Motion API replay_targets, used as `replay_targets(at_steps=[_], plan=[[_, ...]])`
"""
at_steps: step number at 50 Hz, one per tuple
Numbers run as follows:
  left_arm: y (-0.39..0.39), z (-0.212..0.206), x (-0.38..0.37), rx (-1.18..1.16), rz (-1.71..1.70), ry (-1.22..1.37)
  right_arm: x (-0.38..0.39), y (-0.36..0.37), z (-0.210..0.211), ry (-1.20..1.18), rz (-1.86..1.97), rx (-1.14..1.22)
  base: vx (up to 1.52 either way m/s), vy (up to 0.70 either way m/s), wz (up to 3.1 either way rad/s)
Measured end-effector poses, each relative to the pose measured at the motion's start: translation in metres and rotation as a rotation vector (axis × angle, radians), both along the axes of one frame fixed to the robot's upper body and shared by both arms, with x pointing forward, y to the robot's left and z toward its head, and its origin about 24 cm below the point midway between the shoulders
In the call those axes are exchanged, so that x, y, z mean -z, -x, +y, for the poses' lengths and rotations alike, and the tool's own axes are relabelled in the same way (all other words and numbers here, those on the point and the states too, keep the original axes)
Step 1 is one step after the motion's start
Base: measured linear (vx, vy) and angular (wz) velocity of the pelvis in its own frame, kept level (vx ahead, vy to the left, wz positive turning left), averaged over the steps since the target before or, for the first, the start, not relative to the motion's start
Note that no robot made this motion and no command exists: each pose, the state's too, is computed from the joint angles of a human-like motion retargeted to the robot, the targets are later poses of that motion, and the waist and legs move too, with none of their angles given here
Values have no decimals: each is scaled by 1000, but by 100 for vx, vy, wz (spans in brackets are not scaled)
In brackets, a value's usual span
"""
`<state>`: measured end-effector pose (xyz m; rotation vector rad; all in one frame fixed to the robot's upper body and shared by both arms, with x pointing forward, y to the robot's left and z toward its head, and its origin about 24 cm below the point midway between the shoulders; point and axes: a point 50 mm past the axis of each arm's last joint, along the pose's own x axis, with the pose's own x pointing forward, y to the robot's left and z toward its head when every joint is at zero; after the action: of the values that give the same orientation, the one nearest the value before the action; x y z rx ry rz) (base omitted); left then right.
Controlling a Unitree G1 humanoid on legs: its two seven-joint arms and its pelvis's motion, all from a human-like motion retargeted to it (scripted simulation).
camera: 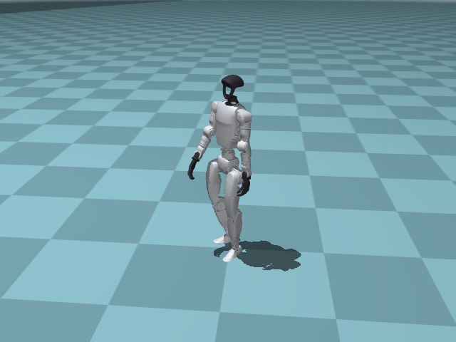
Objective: Upper body actions
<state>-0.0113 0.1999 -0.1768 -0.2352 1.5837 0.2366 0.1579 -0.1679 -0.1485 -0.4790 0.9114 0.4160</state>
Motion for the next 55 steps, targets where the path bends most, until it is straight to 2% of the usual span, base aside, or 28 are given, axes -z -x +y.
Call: replay_targets(at_steps=[3, 7, 10, 13, 17, 22, 25, 29, 32, 35, 41, 47, 52, 55], plan=[[-50, -8, 0, 2, -142, 4, 20, 65, -23, 94, 191, 91, 26, 16, 5], [-161, -37, -20, 160, -455, 47, 25, 162, -52, 249, 488, 163, 10, 17, 36], [-259, -58, -69, 314, -734, 40, 11, 230, -78, 389, 763, 188, -2, 20, 69], [-331, -62, -132, 407, -987, -79, -9, 284, -97, 455, 1001, 245, -2, 16, 82], [-383, -56, -203, 363, -1238, -238, -38, 336, -113, 527, 1130, 427, 3, -2, 44], [-399, -54, -238, 244, -1370, -234, -59, 369, -119, 615, 1146, 732, 6, -4, -29], [-397, -54, -233, 198, -1356, -199, -54, 364, -114, 575, 1094, 870, 4, 4, -47], [-382, -53, -205, 231, -1283, -210, -30, 332, -100, 415, 1008, 881, 2, 5, -35], [-362, -51, -177, 296, -1214, -227, -10, 294, -90, 300, 926, 775, 1, 0, -57], [-331, -32, -143, 382, -1127, -223, 10, 234, -82, 212, 810, 548, 0, -4, -97], [-233, -11, -61, 316, -788, -119, 22, 150, -72, 155, 567, 174, 3, -8, -49], [-149, -8, -20, 234, -520, -49, 18, 97, -68, 179, 384, 43, -13, -19, -67], [-84, 0, -4, 247, -280, -41, 16, 76, -63, 154, 353, -19, -24, -34, -34], [-42, -7, 1, 170, -110, 2, 13, 68, -62, 130, 346, -48, -32, -27, 28]])
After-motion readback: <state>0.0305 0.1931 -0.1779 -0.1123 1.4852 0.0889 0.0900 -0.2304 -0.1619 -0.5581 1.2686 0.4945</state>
